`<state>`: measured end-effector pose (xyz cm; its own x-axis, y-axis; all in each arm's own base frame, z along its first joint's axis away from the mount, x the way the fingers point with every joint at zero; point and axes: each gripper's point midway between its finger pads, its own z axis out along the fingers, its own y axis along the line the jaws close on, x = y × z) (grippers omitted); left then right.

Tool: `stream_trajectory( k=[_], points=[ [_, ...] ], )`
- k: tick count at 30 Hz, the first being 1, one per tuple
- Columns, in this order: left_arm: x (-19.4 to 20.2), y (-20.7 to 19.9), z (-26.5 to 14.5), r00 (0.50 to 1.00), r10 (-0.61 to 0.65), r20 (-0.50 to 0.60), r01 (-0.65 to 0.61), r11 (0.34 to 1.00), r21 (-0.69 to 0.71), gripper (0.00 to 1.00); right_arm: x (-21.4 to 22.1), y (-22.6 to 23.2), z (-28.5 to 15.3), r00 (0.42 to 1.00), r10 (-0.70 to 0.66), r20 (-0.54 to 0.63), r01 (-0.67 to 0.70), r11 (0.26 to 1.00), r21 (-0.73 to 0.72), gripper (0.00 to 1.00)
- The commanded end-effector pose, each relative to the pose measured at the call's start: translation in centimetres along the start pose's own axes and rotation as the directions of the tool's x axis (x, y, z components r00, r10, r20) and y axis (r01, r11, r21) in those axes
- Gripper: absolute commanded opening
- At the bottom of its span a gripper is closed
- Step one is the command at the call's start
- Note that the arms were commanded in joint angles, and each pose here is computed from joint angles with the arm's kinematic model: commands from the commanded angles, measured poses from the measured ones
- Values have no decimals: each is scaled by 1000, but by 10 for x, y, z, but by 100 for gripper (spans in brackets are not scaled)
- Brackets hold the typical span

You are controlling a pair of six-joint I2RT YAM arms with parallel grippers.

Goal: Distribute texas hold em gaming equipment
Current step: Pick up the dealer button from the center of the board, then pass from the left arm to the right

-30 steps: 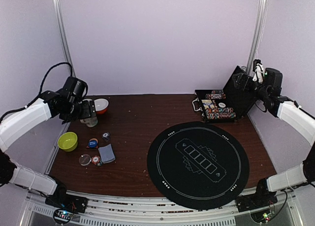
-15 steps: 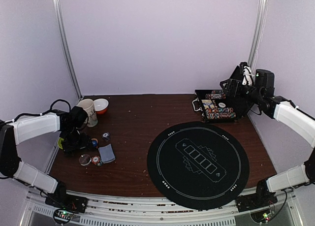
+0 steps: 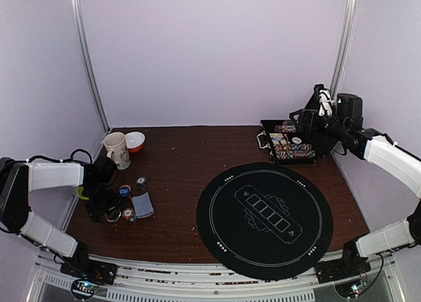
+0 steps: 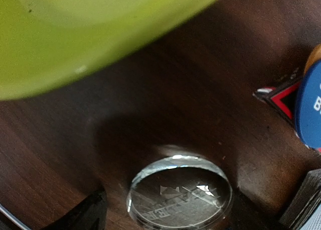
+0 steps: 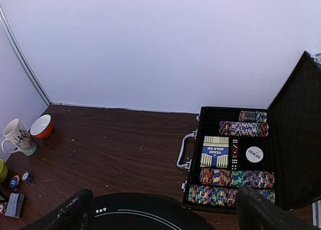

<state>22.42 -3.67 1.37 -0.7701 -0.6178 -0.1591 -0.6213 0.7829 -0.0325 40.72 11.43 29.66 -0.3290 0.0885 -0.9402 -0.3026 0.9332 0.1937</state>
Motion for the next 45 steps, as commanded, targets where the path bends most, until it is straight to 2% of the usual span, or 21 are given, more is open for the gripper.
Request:
stream_trajectory(
  k=[1,9,13,16,19,22,25,29,33,37,40,42,45],
  points=[
    [6,-6,4,999,-39,-24,40,998,57,85,-11,1,-7,999,-36,28,35,999,27,100],
    [18,2,10,996,-64,-59,67,997,46,83,-10,0,-3,999,-35,11,35,999,41,100],
    [19,3,10,995,-77,-58,80,995,53,77,-12,-2,-3,999,-40,12,40,998,52,100],
    [18,7,11,996,-75,-44,77,996,40,67,-14,-1,-3,999,-41,14,40,998,53,100],
    [13,6,7,996,-81,-25,82,996,38,51,-16,0,-5,999,-42,18,41,998,51,100],
    [-1,3,-2,997,-78,29,77,996,35,35,-19,0,-6,999,-42,23,41,998,52,100],
    [-16,1,-14,995,-42,88,41,999,16,26,-24,3,-8,999,-38,31,37,998,44,100],
    [-39,7,-34,983,9,185,1,999,-49,22,-34,23,-7,999,6,43,-3,997,-71,100],
    [-56,-3,-63,959,29,281,-27,1000,-10,20,-49,52,-7,997,64,33,-55,972,-230,100],
    [-80,-29,-114,892,103,440,-126,992,22,20,-51,53,-2,996,92,19,-85,971,-224,100],
    [-86,-68,-160,805,205,557,-263,965,24,20,-40,59,5,999,42,-22,-45,983,-180,100],
    [-81,-104,-191,710,307,633,-397,918,0,20,-30,70,11,998,-1,-63,-10,985,-174,100],
    [-61,-164,-220,537,482,692,-602,794,-86,20,-17,93,19,993,-18,-120,-9,976,-219,100]
  ],
)
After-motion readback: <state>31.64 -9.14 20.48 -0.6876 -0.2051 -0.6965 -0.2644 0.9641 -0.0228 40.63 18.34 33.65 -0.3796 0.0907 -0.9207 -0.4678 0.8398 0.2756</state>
